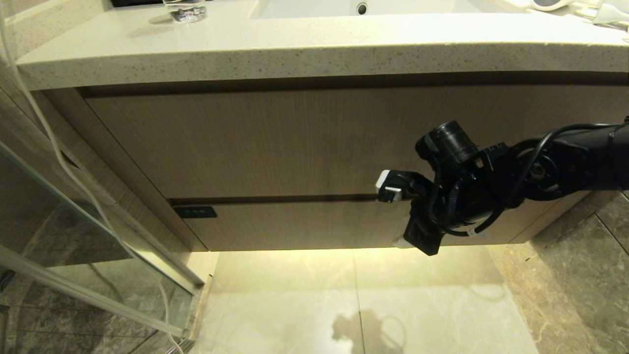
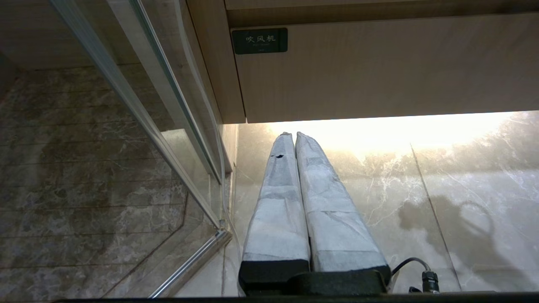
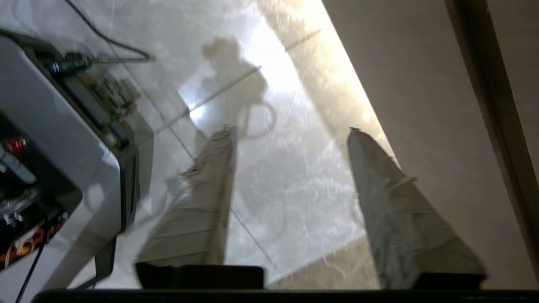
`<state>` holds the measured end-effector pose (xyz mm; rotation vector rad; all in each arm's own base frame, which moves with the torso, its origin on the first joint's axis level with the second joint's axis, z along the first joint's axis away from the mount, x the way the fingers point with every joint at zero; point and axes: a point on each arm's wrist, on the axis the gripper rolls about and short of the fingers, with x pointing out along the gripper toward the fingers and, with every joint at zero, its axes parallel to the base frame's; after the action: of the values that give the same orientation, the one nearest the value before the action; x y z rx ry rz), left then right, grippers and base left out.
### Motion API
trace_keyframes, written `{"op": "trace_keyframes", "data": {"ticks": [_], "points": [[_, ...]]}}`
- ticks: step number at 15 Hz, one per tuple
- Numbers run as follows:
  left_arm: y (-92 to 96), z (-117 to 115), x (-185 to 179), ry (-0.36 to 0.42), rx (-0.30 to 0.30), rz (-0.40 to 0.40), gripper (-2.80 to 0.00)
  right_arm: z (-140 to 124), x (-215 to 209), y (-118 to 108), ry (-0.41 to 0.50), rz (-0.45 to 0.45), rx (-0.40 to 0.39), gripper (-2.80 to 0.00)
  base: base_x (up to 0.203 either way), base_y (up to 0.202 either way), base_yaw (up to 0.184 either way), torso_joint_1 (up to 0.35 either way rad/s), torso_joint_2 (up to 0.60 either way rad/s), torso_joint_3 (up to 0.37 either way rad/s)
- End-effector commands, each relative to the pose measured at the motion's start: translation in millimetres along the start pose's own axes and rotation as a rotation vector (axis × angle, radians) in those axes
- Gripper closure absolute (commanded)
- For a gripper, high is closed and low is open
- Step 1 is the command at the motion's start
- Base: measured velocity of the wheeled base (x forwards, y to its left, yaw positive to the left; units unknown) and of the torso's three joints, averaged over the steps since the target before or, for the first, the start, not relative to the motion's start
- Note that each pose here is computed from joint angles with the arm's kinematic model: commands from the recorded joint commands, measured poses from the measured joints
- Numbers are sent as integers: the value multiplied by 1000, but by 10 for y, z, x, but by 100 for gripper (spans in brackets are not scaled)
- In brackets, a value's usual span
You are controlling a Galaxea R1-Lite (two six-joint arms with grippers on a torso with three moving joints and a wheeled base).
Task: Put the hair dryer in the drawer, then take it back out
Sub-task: Pull open the drawer
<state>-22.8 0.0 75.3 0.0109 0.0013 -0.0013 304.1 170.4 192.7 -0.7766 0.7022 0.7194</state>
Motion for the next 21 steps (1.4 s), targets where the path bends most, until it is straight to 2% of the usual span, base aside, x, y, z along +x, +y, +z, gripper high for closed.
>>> {"op": "trace_keyframes", "data": {"ticks": [1,4,8,9,10,12,14,16,21], "points": [[0,0,0,0,0,0,0,-118,65,-15,-5,0,5,-280,0,0,0,0,0,0],[0,0,0,0,0,0,0,-254,155,-52,-28,-38,-14,-280,0,0,0,0,0,0],[0,0,0,0,0,0,0,-516,216,-93,-38,-97,-97,-280,0,0,0,0,0,0],[0,0,0,0,0,0,0,-569,231,-84,-58,-112,-105,-280,0,0,0,0,0,0],[0,0,0,0,0,0,0,-587,256,-114,-116,-157,-133,-280,0,0,0,0,0,0],[0,0,0,0,0,0,0,-691,328,-175,-199,-230,-245,-280,0,0,0,0,0,0],[0,0,0,0,0,0,0,-798,408,-192,-286,-226,-304,-280,0,0,0,0,0,0],[0,0,0,0,0,0,0,-861,481,-217,-331,-274,-335,-280,0,0,0,0,0,0],[0,0,0,0,0,0,0,-994,565,-187,-381,-225,-401,-280,0,0,0,0,0,0]]}}
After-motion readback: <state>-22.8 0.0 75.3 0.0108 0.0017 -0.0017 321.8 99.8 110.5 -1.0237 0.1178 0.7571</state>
